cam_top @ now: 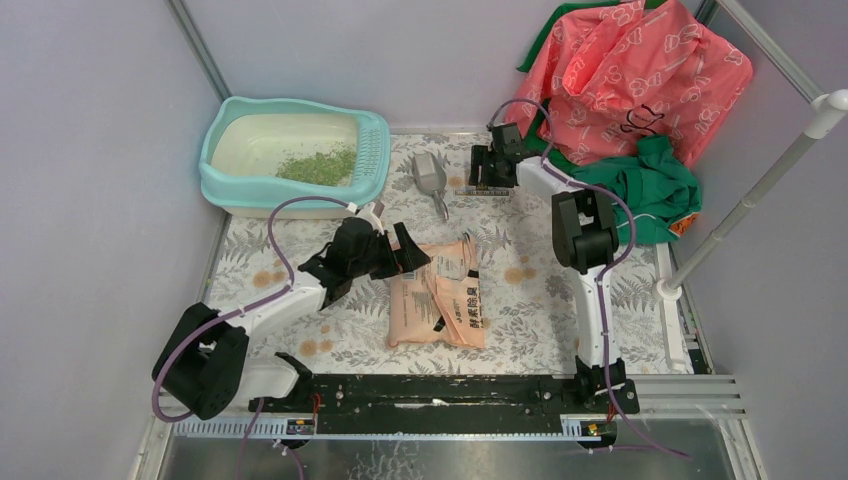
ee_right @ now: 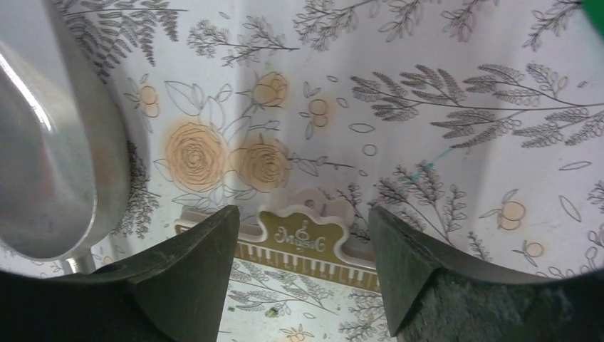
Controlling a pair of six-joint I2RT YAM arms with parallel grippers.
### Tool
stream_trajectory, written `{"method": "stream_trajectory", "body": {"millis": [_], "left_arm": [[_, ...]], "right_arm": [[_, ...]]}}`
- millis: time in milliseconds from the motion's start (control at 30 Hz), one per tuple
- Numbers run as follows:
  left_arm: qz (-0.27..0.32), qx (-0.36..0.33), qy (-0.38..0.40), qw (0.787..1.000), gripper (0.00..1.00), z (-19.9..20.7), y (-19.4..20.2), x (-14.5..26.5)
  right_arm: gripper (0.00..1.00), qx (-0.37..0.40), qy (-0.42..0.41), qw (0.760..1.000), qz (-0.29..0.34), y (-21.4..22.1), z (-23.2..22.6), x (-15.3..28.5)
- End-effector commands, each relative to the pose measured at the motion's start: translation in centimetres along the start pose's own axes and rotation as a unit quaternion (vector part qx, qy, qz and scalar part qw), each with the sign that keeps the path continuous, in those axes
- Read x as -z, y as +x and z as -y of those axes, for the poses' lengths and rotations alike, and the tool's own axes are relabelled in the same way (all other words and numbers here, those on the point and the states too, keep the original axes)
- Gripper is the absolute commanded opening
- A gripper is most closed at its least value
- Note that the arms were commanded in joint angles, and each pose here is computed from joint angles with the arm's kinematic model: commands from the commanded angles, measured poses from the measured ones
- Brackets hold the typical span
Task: Fill the litter box with clean litter
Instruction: Pick up the clamp at the center of the board.
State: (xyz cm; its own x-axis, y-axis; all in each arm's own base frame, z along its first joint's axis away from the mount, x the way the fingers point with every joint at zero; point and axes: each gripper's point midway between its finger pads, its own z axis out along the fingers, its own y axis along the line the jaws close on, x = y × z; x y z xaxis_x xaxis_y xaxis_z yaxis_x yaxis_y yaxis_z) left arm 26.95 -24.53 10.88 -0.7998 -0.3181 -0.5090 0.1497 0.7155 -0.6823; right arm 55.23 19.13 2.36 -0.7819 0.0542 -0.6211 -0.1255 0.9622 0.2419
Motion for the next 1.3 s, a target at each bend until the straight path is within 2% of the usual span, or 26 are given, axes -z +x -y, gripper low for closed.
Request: {"method": "stream_trajectory", "body": {"millis": [0, 167, 300, 367, 500, 600, 667, 867, 1067, 1267], "left_arm": [[0.006, -0.017, 0.019, 1.000, 0.99, 1.2, -0.8, -0.2], [0.001, -0.017, 0.020, 1.000, 0.99, 1.0, -0.6, -0.6], [-0.001, -0.015, 0.021, 1.000, 0.99, 0.9, -0.5, -0.8], [-0.001, -0.016, 0.022, 1.000, 0.99, 0.9, -0.5, -0.8], [-0.003, -0.016, 0.021, 1.000, 0.99, 0.8, -0.4, -0.8], [-0.001, -0.016, 0.021, 1.000, 0.99, 0.8, -0.4, -0.8], [-0.001, -0.017, 0.023, 1.000, 0.99, 0.9, -0.5, -0.6], [0.020, -0.023, 0.048, 0.998, 0.99, 2.1, -1.1, 0.5], [0.061, -0.048, 0.111, 0.991, 0.99, 5.5, -2.6, 3.0], [0.112, -0.078, 0.144, 0.980, 0.99, 7.7, -3.8, 5.7]], "right_arm": [[0.75, 0.023, 0.006, 1.000, 0.016, -1.0, -1.4, -0.2], [0.74, 0.033, 0.027, 0.999, 0.009, -0.1, -1.3, -0.7], [0.69, 0.033, 0.056, 0.998, -0.002, 1.0, -0.3, -1.1], [0.63, 0.029, 0.070, 0.997, -0.003, 1.4, 0.3, -1.1], [0.42, 0.027, 0.077, 0.997, -0.009, 1.9, 0.6, -1.3], [0.35, 0.021, 0.076, 0.997, -0.001, 1.6, 0.5, -0.9], [0.35, 0.015, 0.070, 0.997, 0.008, 1.0, 0.2, -0.2], [0.33, -0.005, 0.033, 0.998, 0.049, -2.4, -1.8, 4.5], [0.33, -0.026, -0.002, 0.996, 0.085, -5.0, -3.9, 11.6], [0.31, -0.078, -0.044, 0.992, 0.085, -4.0, -5.7, 18.5]]}}
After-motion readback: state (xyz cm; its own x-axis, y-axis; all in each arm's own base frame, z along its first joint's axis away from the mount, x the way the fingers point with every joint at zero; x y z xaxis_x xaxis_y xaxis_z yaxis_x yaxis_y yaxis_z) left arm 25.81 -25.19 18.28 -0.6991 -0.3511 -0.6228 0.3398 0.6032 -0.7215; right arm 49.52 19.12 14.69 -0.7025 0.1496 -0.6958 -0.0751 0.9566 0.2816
